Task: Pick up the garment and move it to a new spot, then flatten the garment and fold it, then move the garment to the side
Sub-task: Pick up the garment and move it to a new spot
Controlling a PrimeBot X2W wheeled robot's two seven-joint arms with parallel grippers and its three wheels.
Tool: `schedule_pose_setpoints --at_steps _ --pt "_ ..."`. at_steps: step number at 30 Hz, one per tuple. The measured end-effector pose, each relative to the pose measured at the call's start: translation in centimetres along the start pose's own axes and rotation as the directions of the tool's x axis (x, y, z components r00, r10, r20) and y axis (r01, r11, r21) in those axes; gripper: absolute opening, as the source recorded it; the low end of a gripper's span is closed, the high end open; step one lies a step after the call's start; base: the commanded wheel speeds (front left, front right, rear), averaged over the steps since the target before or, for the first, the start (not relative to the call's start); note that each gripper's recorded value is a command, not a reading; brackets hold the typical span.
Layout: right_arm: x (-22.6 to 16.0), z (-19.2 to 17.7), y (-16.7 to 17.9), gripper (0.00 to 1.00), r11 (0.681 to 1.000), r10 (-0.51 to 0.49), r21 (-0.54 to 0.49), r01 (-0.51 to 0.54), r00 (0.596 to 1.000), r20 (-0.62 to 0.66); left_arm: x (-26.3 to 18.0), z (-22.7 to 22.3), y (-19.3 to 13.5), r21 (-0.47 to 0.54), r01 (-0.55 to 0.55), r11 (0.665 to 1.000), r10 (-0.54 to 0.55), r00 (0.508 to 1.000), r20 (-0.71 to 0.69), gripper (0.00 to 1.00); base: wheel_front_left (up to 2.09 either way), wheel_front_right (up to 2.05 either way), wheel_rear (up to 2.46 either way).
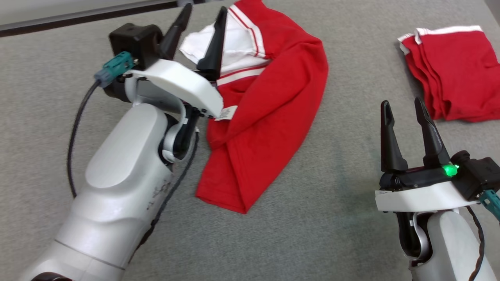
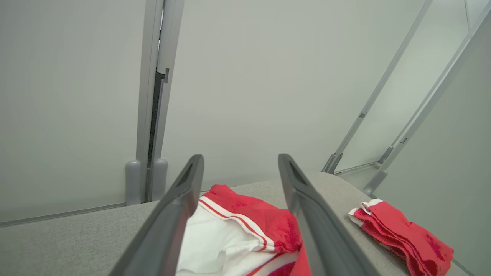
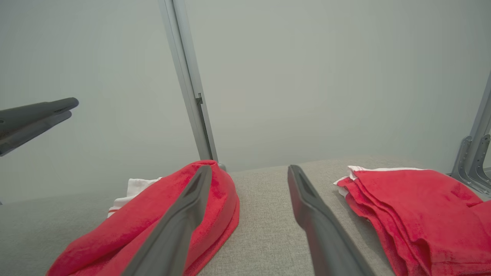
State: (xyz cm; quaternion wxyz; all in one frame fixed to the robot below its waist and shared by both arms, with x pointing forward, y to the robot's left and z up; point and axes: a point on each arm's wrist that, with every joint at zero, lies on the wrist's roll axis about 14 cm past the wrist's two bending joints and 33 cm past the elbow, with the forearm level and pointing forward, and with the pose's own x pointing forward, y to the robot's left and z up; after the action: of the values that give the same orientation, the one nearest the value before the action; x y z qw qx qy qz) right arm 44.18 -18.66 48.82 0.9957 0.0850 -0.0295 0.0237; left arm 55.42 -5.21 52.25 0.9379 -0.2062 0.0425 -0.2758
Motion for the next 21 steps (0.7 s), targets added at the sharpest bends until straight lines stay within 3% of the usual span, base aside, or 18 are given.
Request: schedule_pose_setpoints --at_steps 4,8,13,21 --pt "0.4 -0.1 1.2 1.0 0.999 0.032 -0.008 -0.032 0.999 0.001 -2.0 2.8 2.9 0.072 -0.061 0.996 0.055 0.995 0.079 1.0 0.0 0.0 0.0" --pt "0.6 -0.2 2.5 1.0 0.998 0.069 -0.016 -0.069 0.998 -0.001 -5.7 3.6 6.8 0.14 -0.164 0.976 0.153 0.984 0.088 1.0 0.0 0.0 0.0" --pt "0.6 -0.5 5.0 1.0 0.991 0.13 -0.007 -0.13 0.991 -0.007 -10.8 4.9 9.3 0.209 -0.241 0.948 0.219 0.968 0.119 1.0 0.0 0.0 0.0" --pt "0.0 1.0 8.0 1.0 0.978 0.207 -0.012 -0.207 0.978 0.028 -19.7 3.6 11.2 0.188 -0.36 0.914 0.343 0.932 0.116 1.0 0.0 0.0 0.0"
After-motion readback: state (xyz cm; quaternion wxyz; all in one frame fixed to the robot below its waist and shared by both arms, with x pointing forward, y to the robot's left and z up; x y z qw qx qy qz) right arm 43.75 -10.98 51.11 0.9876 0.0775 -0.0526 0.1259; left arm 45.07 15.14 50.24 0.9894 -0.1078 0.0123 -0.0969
